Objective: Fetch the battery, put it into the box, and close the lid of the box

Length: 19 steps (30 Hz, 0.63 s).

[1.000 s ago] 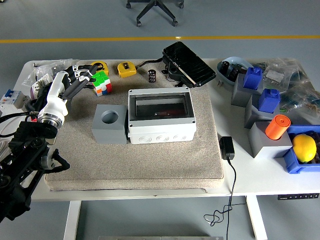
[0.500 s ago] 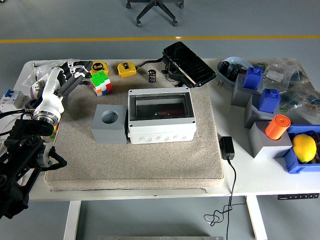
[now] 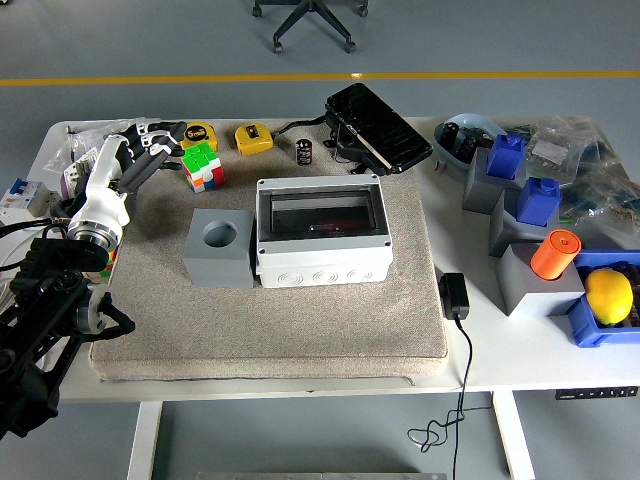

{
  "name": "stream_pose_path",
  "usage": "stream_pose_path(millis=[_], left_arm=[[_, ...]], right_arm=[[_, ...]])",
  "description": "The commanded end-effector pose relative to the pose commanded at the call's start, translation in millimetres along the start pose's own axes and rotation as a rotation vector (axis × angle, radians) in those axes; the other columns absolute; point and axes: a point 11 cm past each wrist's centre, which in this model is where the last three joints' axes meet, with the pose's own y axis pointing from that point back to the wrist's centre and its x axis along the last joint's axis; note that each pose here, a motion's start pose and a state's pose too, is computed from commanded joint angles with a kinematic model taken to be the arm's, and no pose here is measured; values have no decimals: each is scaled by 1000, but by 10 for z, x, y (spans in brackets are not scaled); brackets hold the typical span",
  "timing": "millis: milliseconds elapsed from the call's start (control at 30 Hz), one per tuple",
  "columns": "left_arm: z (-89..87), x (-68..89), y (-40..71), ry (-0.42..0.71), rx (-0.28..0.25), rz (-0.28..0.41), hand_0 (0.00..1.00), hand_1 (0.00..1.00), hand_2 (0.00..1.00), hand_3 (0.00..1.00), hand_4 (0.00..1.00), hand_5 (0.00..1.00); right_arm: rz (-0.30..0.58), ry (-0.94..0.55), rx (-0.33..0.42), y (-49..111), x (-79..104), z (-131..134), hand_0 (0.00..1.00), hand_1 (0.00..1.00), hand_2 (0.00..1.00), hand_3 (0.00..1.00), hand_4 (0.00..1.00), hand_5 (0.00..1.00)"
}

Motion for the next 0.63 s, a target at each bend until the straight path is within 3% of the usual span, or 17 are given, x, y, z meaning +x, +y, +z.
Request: stream_pose_path(millis=[633], left_arm=[[2,-10,-3,2,4,-3,433,529,570,571,913,488]], right_arm=[[-1,2,2,-1,-4,-21,596,606,578,563,931,450]])
